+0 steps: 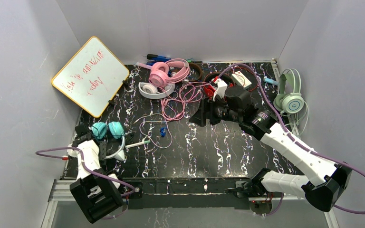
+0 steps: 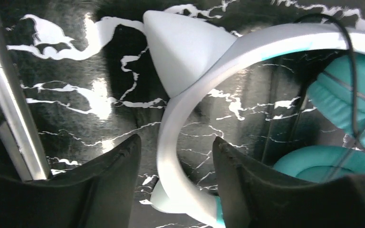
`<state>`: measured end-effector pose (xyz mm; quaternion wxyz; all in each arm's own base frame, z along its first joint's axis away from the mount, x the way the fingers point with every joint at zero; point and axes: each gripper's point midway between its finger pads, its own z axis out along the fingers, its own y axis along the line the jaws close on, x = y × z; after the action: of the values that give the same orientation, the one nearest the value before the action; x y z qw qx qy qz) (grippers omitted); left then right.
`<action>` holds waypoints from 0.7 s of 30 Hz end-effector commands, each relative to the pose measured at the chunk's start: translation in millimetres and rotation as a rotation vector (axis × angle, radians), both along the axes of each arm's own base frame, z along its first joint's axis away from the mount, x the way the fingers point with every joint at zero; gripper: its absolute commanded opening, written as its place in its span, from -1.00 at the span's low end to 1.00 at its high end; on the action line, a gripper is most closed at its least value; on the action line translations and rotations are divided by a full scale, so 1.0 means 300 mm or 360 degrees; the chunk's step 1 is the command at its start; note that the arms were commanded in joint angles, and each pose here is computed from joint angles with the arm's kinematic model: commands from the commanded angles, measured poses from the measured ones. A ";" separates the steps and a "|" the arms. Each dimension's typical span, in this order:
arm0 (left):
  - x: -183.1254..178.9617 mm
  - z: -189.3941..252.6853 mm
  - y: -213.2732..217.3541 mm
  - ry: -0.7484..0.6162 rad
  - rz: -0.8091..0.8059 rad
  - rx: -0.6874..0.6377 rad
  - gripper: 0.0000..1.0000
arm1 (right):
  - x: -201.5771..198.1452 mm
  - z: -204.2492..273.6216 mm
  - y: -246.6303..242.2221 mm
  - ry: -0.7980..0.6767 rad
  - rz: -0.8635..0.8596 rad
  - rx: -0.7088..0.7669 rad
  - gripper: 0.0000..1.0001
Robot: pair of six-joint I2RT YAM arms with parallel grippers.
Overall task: Wrap the headphones
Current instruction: Place the headphones at the corner of the board, then move the headphones to the corner of the board.
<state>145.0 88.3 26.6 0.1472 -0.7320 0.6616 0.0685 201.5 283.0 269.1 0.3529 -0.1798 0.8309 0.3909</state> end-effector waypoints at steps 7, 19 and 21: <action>0.054 0.170 0.079 -0.0097 -0.0097 0.0214 0.62 | 0.011 0.026 0.010 -0.0030 0.0009 0.0039 0.57; 0.263 0.432 -0.029 -0.0410 -0.0673 0.0507 0.97 | 0.025 0.012 -0.001 -0.0062 -0.0004 -0.0017 0.58; 0.311 0.479 -0.084 -0.0389 -0.0822 0.0595 0.97 | 0.026 -0.003 -0.011 -0.0059 -0.0017 -0.0050 0.59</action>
<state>216.8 79.3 140.7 0.3307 -0.5791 0.7447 0.0280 203.7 284.3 264.4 0.3506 -0.1838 0.8334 0.3857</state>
